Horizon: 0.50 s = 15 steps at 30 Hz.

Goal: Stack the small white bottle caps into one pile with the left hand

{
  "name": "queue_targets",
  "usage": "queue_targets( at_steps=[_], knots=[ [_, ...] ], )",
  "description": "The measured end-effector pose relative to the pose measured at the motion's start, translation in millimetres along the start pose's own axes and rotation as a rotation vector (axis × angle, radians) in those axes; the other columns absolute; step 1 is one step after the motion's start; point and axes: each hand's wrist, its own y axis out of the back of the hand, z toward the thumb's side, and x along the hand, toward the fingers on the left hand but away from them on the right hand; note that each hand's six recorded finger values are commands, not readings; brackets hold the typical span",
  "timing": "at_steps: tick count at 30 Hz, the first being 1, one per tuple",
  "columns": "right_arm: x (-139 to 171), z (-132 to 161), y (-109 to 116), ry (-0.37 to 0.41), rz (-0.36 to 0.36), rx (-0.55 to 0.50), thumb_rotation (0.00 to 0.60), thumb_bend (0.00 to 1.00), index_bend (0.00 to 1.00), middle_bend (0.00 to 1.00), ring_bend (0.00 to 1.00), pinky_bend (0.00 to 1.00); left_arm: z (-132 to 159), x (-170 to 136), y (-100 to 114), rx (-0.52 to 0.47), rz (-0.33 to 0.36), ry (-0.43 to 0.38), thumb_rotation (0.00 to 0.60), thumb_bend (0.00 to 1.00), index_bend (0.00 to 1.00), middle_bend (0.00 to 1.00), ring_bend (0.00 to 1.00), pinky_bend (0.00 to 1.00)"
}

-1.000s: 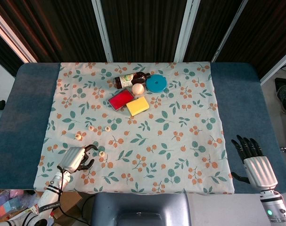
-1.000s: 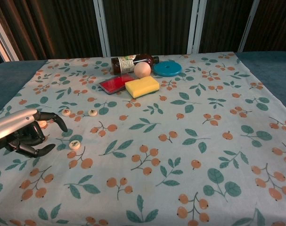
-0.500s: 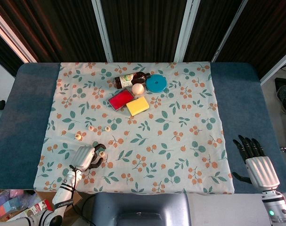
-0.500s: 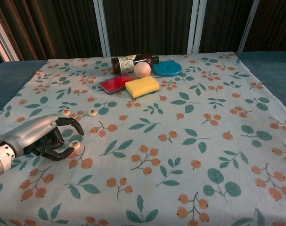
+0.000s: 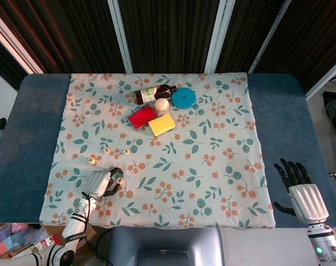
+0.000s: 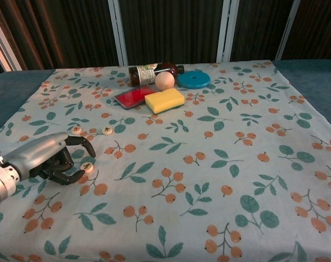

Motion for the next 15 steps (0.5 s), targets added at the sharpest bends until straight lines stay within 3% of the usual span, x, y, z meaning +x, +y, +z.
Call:
queue_targets(
  at_steps=[15],
  knots=[
    [0.7,-1.2,1.3,-0.002,-0.004,-0.003,0.600,0.05,0.00,0.00,0.00,0.00,-0.3,-0.1,-4.8,0.003,-0.012,0.002,0.600,0.43,0.42,1.00,1.00,1.00]
  ],
)
